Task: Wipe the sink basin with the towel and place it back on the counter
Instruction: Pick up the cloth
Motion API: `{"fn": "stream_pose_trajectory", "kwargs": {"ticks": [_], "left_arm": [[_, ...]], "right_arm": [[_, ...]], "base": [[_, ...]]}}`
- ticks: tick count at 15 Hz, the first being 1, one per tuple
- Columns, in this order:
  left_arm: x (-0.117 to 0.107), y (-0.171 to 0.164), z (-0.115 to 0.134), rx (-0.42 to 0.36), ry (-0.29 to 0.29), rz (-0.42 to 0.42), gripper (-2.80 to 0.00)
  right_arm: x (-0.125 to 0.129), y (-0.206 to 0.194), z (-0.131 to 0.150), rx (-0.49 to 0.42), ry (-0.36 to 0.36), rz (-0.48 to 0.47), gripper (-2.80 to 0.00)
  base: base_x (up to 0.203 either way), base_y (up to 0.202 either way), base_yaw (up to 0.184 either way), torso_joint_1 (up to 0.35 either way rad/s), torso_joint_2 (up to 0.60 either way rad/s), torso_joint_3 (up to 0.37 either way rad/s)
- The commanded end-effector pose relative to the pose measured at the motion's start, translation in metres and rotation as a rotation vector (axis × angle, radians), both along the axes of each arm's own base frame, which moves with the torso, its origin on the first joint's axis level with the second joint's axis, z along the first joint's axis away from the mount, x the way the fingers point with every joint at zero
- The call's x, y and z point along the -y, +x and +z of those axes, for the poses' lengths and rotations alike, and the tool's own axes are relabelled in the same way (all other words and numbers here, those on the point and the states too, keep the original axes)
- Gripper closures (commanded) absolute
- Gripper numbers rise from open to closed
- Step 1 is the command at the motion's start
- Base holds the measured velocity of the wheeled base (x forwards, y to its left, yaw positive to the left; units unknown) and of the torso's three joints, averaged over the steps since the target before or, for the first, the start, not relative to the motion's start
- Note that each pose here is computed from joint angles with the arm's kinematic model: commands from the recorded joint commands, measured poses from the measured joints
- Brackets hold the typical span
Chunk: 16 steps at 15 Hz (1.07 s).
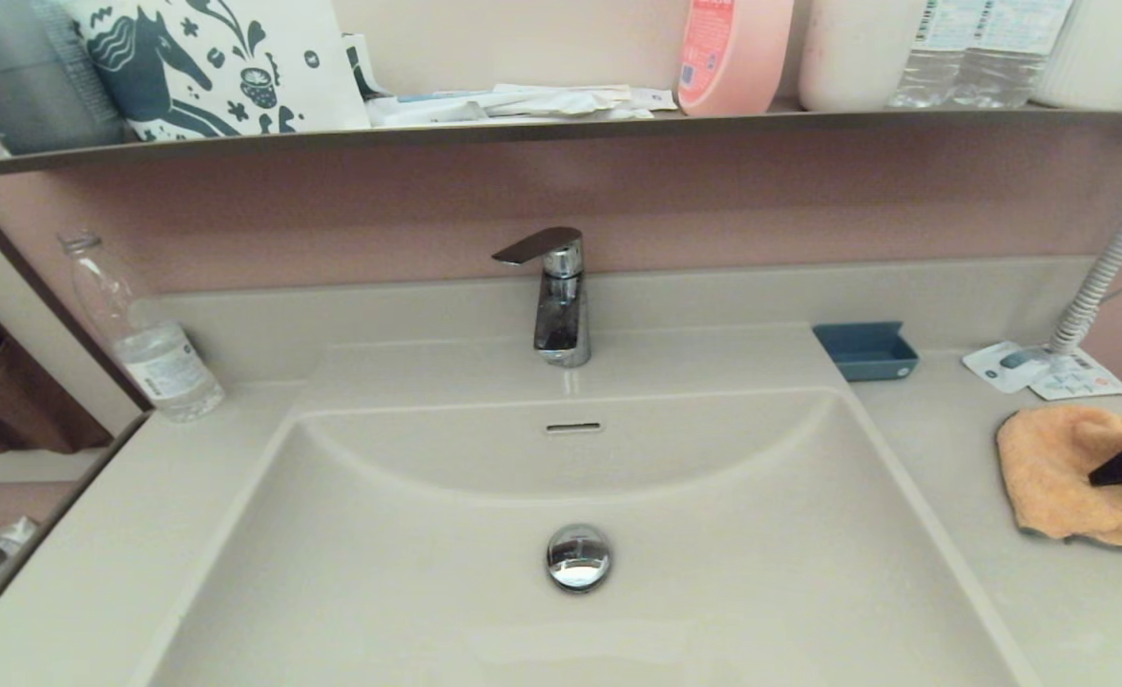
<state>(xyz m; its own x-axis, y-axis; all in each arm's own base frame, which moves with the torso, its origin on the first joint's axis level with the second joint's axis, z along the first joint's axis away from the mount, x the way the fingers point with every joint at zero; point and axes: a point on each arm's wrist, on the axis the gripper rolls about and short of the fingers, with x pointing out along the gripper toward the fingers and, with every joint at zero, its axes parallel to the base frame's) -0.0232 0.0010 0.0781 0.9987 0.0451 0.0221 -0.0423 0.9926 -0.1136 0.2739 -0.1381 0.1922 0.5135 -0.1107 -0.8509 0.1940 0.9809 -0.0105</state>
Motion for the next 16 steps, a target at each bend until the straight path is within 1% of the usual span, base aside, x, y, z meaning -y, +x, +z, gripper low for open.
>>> {"fn": "stream_pose_trajectory", "kwargs": {"ticks": [1,3,7,8,9,11,12,14,16], "left_arm": [[0.0,0.0,0.0,-0.001,-0.002,0.001,0.0],[0.0,0.0,0.0,-0.001,-0.001,0.001,0.0],[0.0,0.0,0.0,-0.001,-0.001,0.001,0.0],[0.0,0.0,0.0,-0.001,-0.001,0.001,0.0],[0.0,0.0,0.0,-0.001,-0.001,0.001,0.0],[0.0,0.0,0.0,-0.001,-0.001,0.001,0.0],[0.0,0.0,0.0,-0.001,-0.001,0.001,0.0],[0.0,0.0,0.0,-0.001,-0.001,0.001,0.0],[0.0,0.0,0.0,-0.001,-0.001,0.001,0.0]], "right_arm": [[0.002,0.004,-0.006,-0.007,0.007,0.002,0.0],[0.003,0.007,-0.006,0.02,0.01,0.006,0.0],[0.001,0.0,0.005,0.062,0.014,0.01,0.0],[0.0,-0.003,0.009,0.075,0.02,0.0,0.0],[-0.004,-0.007,0.016,0.098,0.041,-0.03,0.0],[-0.012,-0.019,0.032,0.153,0.086,-0.051,0.0],[-0.016,-0.028,0.042,0.178,0.087,-0.049,0.0],[-0.025,-0.045,0.065,0.242,0.06,-0.042,0.0],[-0.034,-0.059,0.101,0.357,0.004,-0.023,0.0]], "base": [[0.0,0.0,0.0,0.0,0.0,0.0],[0.0,0.0,0.0,0.0,0.0,0.0],[0.0,0.0,0.0,0.0,0.0,0.0],[0.0,0.0,0.0,0.0,0.0,0.0],[0.0,0.0,0.0,0.0,0.0,0.0],[0.0,0.0,0.0,0.0,0.0,0.0],[0.0,0.0,0.0,0.0,0.0,0.0],[0.0,0.0,0.0,0.0,0.0,0.0],[0.0,0.0,0.0,0.0,0.0,0.0]]}}
